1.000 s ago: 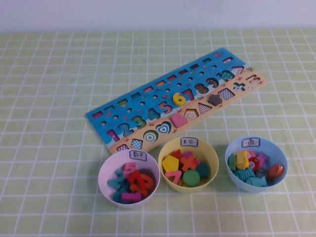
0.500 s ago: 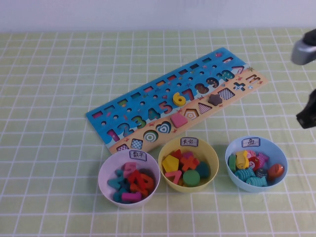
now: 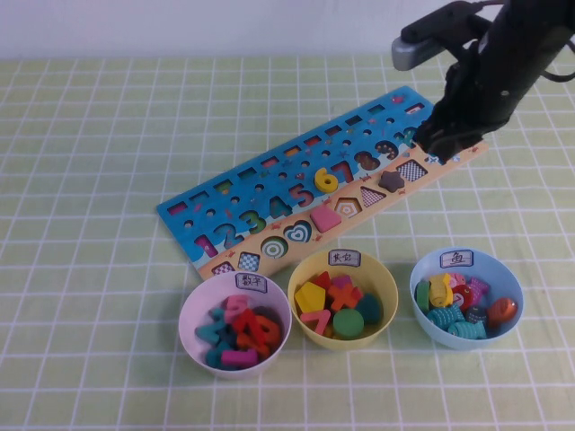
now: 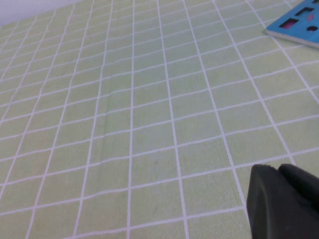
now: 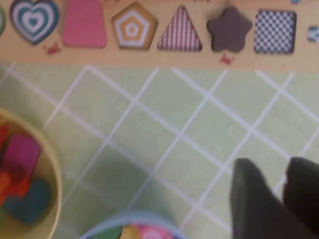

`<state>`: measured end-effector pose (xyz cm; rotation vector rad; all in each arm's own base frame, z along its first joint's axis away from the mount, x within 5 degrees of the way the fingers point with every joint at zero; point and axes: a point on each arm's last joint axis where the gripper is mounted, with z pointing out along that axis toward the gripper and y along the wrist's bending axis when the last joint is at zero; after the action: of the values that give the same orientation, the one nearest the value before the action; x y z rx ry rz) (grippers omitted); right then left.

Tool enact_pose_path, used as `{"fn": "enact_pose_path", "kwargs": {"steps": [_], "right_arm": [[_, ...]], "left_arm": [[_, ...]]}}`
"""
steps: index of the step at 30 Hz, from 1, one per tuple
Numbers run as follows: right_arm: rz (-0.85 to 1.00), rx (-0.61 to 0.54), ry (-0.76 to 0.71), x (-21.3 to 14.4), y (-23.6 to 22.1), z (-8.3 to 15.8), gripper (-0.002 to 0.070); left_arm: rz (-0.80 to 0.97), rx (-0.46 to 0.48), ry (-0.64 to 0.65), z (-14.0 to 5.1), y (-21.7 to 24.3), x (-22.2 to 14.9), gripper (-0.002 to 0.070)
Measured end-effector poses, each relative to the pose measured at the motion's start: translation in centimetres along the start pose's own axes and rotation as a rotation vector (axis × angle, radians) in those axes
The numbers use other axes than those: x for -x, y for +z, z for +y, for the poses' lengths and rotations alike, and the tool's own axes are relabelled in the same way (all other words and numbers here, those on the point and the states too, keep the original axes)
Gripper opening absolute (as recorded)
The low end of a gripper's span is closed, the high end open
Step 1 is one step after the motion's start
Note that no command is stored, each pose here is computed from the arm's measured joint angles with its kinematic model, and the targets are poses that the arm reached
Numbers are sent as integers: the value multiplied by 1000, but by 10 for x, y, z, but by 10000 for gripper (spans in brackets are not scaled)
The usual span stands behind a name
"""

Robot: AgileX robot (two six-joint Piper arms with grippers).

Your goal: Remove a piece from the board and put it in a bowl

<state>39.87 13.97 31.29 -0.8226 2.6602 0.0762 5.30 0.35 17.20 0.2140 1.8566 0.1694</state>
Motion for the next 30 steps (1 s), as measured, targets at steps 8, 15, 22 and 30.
{"fn": "enact_pose_path", "kwargs": {"steps": [8, 15, 22, 30], "right_arm": [[13, 3, -4, 35, 64, -12, 548], [10, -3, -6, 51, 107, -19, 568], [40, 19, -19, 50, 133, -19, 523], [66, 34, -19, 47, 149, -18, 517]], "left_arm": [[0, 0, 0, 0, 0, 0, -5], [0, 0, 0, 0, 0, 0, -5], [0, 0, 0, 0, 0, 0, -5], [0, 0, 0, 0, 0, 0, -5]]}}
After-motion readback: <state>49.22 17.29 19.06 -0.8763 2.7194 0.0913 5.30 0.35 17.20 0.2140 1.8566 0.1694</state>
